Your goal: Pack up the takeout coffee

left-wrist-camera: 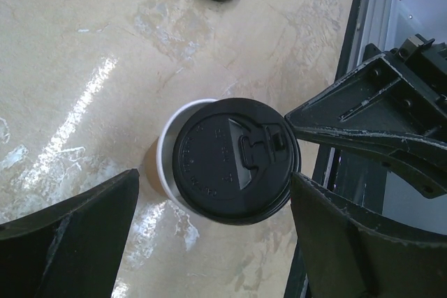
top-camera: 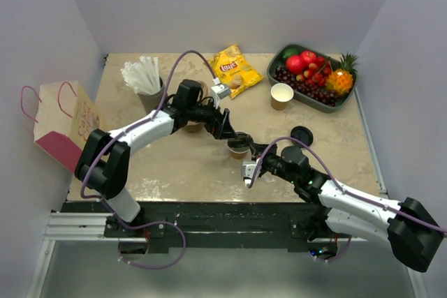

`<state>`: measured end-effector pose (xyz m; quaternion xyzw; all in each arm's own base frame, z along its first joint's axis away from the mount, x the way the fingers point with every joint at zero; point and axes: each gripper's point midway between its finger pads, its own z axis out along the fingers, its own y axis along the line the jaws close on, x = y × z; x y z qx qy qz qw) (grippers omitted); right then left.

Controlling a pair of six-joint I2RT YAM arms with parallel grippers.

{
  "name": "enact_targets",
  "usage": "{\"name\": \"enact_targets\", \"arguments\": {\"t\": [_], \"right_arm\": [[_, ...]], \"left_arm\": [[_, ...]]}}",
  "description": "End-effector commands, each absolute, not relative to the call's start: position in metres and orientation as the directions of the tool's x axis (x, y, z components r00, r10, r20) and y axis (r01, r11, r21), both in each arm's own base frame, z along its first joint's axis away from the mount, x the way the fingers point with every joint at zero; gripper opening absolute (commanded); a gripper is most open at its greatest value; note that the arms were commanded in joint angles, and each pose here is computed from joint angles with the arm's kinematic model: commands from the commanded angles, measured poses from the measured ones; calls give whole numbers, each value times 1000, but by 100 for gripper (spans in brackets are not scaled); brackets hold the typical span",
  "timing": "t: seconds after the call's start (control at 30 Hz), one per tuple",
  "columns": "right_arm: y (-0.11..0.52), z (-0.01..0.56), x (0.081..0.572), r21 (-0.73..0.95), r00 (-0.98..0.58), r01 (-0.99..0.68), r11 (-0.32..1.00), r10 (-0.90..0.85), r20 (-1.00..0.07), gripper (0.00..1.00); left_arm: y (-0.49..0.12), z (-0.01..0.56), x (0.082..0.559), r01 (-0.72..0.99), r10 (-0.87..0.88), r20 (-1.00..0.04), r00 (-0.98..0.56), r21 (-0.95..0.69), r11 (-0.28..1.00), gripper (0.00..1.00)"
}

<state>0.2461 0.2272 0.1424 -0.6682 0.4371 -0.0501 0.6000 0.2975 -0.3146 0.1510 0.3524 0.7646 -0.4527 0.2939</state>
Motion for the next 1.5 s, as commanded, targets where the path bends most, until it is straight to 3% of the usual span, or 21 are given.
{"name": "enact_targets", "arguments": {"t": [0.0, 0.63, 0.8, 0.87, 1.0, 1.13, 1.3, 1.47], "right_arm": [[231, 155, 241, -853, 641, -513, 98, -618, -456, 13], [238, 145, 249, -819, 596, -562, 112, -632, -496, 15], [238, 177, 262, -734, 459, -624, 268, -634, -622, 17], [235, 169, 247, -668, 402, -708, 231, -646, -649, 22], [221, 146, 205, -583, 405, -810, 59, -663, -630, 45], [209, 120, 167, -492, 464, -854, -168, -675, -574, 47], [219, 111, 136, -350, 518, -855, -382, -610, -600, 48], [214, 83, 128, -286, 589, -798, -530, -586, -557, 53]], "left_arm": [[-317, 151, 291, 820, 280, -779, -561, -479, 312, 93], [-318, 140, 293, 809, 280, -768, -576, -488, 327, 93], [-315, 148, 295, 820, 281, -784, -554, -454, 349, 93], [-311, 151, 295, 824, 282, -792, -542, -434, 366, 93], [-303, 171, 294, 839, 258, -830, -495, -379, 391, 93], [-290, 186, 291, 841, 240, -857, -456, -327, 431, 93], [-255, 193, 297, 776, 181, -848, -498, -343, 529, 93], [-229, 198, 302, 735, 141, -857, -496, -328, 593, 93]]}}
